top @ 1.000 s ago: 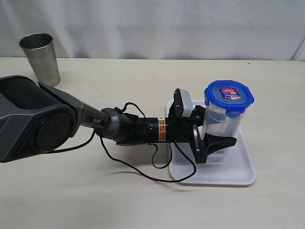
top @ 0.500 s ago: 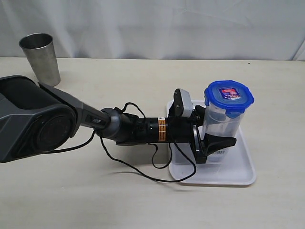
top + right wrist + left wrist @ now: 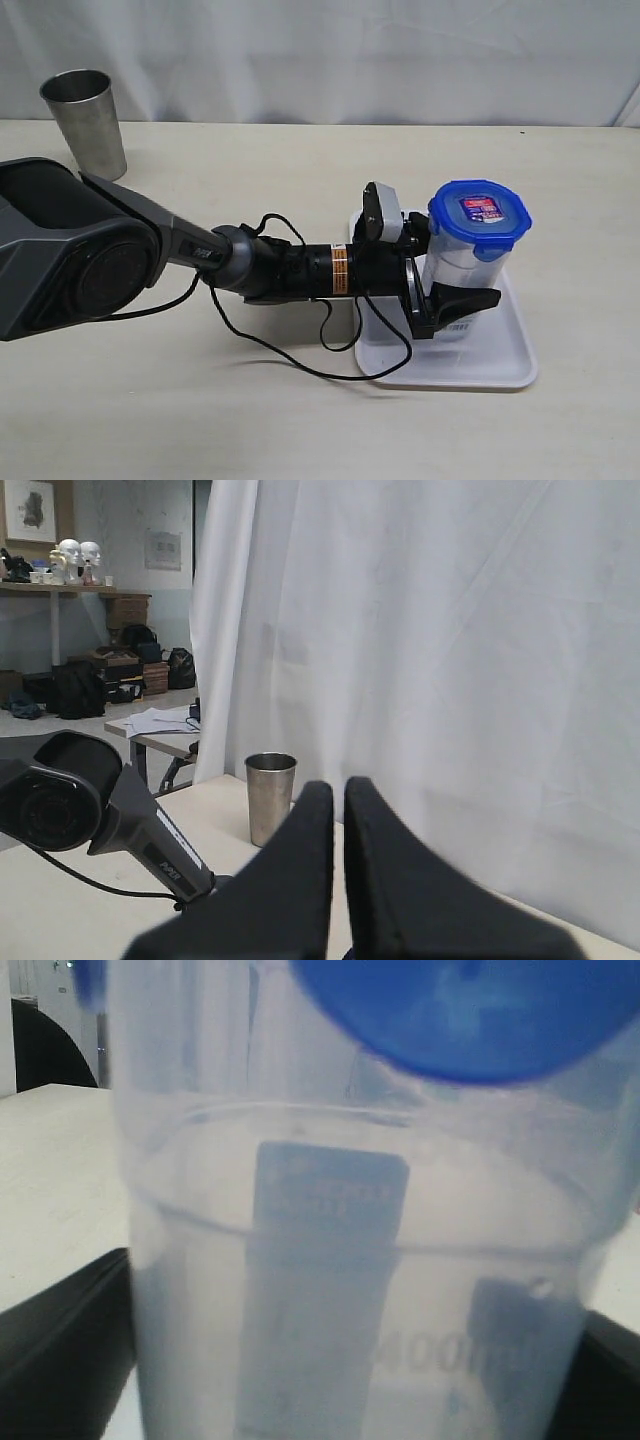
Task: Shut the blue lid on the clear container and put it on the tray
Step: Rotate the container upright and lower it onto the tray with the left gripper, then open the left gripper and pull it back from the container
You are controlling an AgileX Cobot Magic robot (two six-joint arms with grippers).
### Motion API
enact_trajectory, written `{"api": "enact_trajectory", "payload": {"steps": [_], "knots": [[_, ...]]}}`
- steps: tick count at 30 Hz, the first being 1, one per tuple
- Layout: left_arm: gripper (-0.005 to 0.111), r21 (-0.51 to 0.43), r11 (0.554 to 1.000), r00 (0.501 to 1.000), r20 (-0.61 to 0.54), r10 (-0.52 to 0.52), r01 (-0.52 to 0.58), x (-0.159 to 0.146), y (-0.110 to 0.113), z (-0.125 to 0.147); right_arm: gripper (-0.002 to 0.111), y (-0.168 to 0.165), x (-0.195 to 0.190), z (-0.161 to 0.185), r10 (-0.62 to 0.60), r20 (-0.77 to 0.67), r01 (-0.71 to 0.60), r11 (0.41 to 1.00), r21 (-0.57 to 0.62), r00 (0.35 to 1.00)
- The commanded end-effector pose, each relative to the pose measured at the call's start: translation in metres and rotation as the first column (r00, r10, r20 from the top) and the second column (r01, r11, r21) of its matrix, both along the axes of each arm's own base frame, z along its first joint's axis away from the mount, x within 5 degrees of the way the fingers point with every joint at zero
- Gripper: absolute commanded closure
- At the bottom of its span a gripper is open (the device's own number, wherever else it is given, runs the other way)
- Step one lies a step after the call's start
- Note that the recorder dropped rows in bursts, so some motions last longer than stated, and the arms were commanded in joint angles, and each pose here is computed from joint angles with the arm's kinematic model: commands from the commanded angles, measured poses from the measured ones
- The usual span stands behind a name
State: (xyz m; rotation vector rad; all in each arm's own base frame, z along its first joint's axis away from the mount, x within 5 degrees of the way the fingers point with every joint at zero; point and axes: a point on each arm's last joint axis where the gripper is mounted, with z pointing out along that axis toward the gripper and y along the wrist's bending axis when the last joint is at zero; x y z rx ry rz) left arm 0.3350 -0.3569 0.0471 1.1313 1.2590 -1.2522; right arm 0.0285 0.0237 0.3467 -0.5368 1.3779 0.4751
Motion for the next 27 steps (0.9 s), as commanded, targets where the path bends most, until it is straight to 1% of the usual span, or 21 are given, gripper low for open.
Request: {"api": "enact_trajectory", "payload": {"steps": [1,6,10,11,16,18,21,27], "knots": [[0.025,-0.017,1.000,1.000,0.002,-0.011,0.011,0.000,0.000,0.005,0.104,0.000,0.000,-0.002,-0.004,0.003,0.004,1.000,-0.012,1.000],[0.025,-0.007,1.000,1.000,0.005,-0.030,0.030,-0.002,0.000,0.004,0.104,0.000,0.000,-0.002,-0.004,0.004,0.004,1.000,-0.012,1.000],[0.023,-0.008,1.000,1.000,0.004,-0.024,0.024,0.000,0.001,0.004,0.104,0.000,0.000,-0.002,-0.004,0.004,0.004,1.000,-0.012,1.000],[0.021,-0.008,1.000,1.000,0.004,-0.024,0.024,0.000,0.001,0.004,0.104,0.000,0.000,-0.002,-0.004,0.004,0.004,1.000,-0.012,1.000],[0.002,-0.008,1.000,0.999,0.030,-0.022,0.022,0.000,0.001,0.004,0.104,0.000,0.000,-0.002,-0.004,0.004,0.004,1.000,-0.012,1.000],[0.002,0.003,1.000,0.999,0.042,-0.014,0.014,0.001,0.002,0.003,0.104,0.000,0.000,-0.002,-0.004,0.004,0.004,1.000,-0.012,1.000],[0.002,-0.004,1.000,0.999,0.052,-0.009,0.009,0.006,0.008,0.004,0.104,0.000,0.000,-0.002,-0.004,0.004,0.004,1.000,-0.012,1.000],[0.002,0.024,1.000,0.998,0.069,-0.004,0.002,0.020,0.026,0.001,0.104,0.000,0.000,-0.002,-0.004,0.004,0.004,1.000,-0.012,1.000]]}}
